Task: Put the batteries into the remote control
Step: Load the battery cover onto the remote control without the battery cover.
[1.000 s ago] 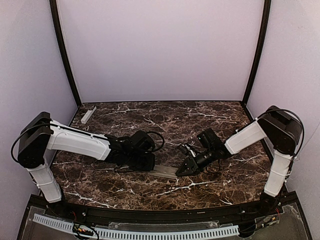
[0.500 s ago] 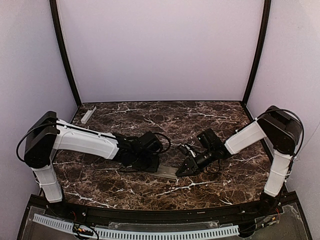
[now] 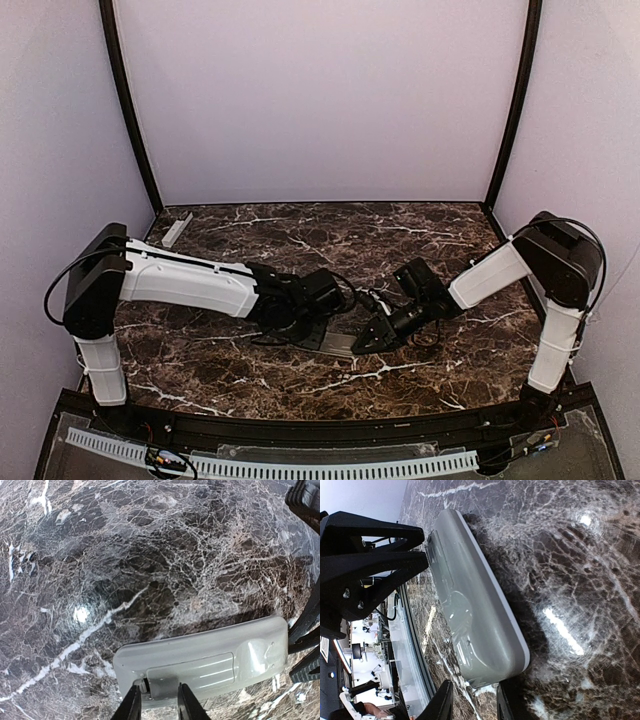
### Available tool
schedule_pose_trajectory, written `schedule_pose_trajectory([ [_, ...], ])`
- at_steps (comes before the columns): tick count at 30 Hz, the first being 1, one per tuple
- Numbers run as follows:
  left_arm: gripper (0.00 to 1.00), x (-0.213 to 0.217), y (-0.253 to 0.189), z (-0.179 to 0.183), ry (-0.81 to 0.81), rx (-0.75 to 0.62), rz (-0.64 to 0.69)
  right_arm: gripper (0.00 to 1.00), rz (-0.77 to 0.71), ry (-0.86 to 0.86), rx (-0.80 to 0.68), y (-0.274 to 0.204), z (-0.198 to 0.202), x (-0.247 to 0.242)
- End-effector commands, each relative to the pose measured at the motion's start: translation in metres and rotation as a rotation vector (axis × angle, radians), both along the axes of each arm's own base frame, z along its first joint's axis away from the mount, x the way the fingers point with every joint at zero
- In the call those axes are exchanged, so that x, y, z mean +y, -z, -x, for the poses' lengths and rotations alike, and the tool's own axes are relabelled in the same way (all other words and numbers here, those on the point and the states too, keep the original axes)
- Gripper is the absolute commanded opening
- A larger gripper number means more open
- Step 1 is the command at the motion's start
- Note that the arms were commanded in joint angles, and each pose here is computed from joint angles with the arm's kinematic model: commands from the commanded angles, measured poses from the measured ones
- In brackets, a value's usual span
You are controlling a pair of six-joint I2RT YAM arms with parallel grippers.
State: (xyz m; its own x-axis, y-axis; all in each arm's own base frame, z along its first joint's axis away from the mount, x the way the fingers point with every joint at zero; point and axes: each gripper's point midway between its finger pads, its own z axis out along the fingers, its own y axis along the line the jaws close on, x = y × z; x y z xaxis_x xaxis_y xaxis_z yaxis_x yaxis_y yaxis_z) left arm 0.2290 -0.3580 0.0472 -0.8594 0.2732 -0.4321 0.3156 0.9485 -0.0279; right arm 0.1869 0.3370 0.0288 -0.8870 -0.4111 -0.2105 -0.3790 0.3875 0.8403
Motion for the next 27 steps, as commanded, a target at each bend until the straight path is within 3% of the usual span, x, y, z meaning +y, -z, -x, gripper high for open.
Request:
schedule_pose_trajectory([
  [1, 0.27, 0.017, 0.003, 0.004, 0.019, -0.004, -0.126, 0.29, -0.002, -0.010, -0.017, 0.003, 0.001, 0.003],
  [10, 0.28, 0.016, 0.008, 0.007, 0.041, -0.003, -0.194, 0.30, 0.002, -0.013, -0.022, 0.004, 0.001, 0.003],
  [20, 0.34, 0.013, -0.028, -0.013, 0.049, -0.074, -0.095, 0.36, 0.017, 0.009, -0.049, 0.001, -0.009, -0.002],
  [27, 0.36, 0.005, -0.024, -0.017, 0.078, -0.058, -0.049, 0.38, 0.021, 0.016, -0.054, 0.001, -0.013, -0.004],
])
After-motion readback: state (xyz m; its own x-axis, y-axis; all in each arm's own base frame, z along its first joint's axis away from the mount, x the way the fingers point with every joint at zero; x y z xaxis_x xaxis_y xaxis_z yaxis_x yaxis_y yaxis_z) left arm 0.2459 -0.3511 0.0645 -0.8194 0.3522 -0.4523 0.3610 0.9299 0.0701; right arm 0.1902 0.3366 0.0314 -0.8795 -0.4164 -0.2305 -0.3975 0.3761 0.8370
